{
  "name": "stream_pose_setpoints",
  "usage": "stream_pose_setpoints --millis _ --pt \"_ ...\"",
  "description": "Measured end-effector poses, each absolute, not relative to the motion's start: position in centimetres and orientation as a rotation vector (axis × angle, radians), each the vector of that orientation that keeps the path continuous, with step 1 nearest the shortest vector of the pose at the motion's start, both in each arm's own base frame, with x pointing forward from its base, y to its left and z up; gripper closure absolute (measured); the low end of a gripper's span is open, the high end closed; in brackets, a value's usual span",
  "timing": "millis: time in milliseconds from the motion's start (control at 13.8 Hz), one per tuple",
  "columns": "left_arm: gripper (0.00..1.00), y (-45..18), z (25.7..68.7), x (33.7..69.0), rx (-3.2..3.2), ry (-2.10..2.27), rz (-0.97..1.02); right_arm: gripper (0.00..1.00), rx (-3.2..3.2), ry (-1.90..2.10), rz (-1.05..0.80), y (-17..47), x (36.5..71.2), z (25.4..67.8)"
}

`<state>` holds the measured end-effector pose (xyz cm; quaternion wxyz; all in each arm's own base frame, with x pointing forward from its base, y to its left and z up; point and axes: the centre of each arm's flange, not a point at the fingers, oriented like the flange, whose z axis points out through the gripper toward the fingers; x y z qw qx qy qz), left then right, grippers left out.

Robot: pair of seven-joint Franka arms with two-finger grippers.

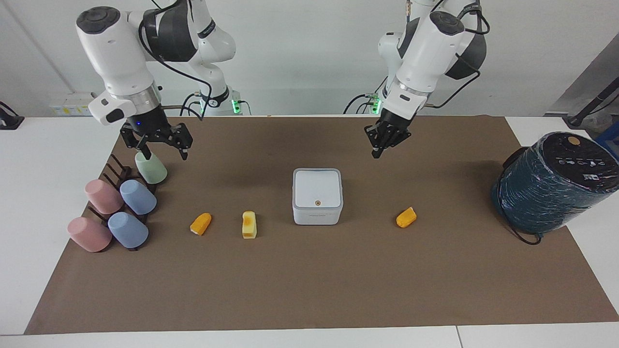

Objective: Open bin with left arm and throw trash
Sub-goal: 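Reach the left gripper to the bin lid while the right gripper reaches food, then lift the bin lid with the left gripper while the right gripper grasps food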

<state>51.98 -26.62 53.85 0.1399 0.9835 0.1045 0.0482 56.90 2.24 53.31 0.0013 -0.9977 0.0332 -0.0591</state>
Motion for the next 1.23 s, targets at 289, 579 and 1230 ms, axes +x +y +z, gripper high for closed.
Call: stream_pose_setpoints --millis 289,579,1230 --pt "0.99 -31.6 49.9 52.9 2.731 0.567 0.168 0.0 -3.125 0.165 -0.265 2.5 60.3 45.4" --pt "0.99 -33.0 48.4 53.5 2.669 0.682 0.164 0.0 -3.121 0.174 -0.317 2.7 61.7 39.4" --pt "0.99 -34.0 46.6 55.0 2.607 0.717 0.204 0.02 -3.117 0.191 -0.33 3.7 61.0 30.7"
